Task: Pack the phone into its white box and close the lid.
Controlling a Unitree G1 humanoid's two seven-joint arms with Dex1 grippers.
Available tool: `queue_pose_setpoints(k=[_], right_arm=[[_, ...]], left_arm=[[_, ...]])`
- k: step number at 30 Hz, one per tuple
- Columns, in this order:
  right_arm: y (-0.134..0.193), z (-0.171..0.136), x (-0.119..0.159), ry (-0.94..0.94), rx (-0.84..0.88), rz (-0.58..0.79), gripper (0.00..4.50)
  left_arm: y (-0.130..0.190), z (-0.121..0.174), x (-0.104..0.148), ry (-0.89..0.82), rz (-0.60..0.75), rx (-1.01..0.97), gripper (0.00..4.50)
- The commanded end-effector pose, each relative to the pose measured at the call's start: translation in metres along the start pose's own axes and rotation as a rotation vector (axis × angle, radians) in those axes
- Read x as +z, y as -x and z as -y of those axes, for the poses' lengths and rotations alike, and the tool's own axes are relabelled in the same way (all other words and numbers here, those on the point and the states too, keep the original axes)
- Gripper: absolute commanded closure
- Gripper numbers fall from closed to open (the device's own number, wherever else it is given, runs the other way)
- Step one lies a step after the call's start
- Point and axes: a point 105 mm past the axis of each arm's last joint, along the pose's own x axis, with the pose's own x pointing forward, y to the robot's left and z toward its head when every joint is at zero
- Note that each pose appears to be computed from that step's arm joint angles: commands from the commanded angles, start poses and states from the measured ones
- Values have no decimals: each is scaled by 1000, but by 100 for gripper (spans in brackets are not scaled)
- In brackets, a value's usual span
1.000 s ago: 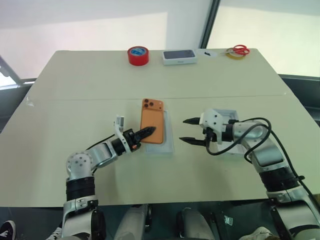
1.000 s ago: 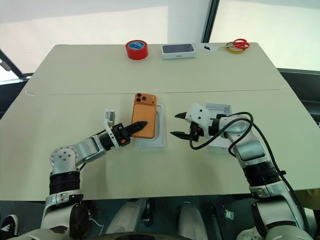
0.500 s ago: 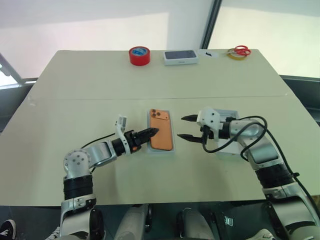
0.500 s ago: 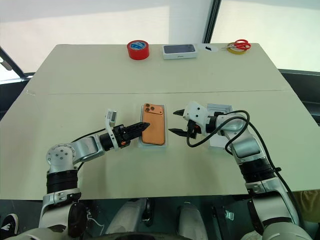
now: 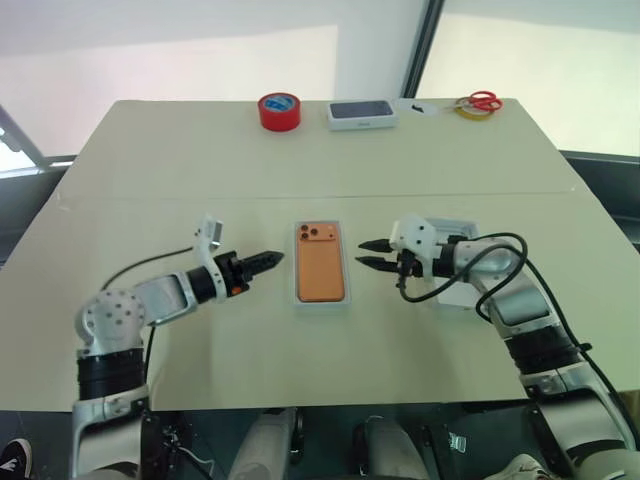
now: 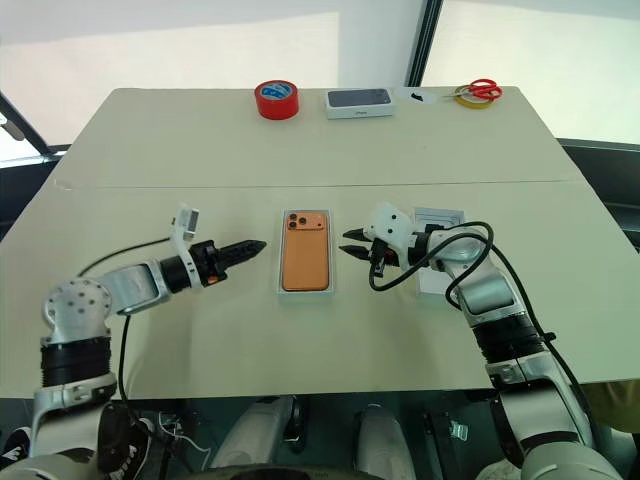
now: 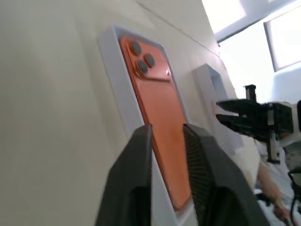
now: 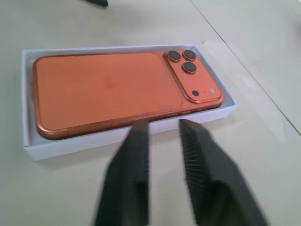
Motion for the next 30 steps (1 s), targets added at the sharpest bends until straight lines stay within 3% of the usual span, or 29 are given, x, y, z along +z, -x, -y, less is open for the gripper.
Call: queue_pose_setpoints(k=[1,5,7,11,15,22,30], right_arm=[[-2,11,3,73,-46,-18,450],[-10,5,-6,135,-25,-67,450],[-17,1,-14,198,-19,-119,450],[-23,0,-14,206,-25,-120,450],[-25,-2,-12,211,-25,-109,450],[-19,-3,-11,224,-14,-114,450],[18,-1,-29,232,-12,-215,450]], left_arm=[[-7,-10,7,-284,-32,84,446],[-21,-11,-11,-490,-146,48,446],[-31,-17,-19,-672,-200,77,446],[-41,-21,-25,-835,-206,38,446],[-50,-22,-41,-811,-236,-20,446],[-73,4,-70,-791,-276,-178,446],[-101,37,-84,-787,-281,-306,446]])
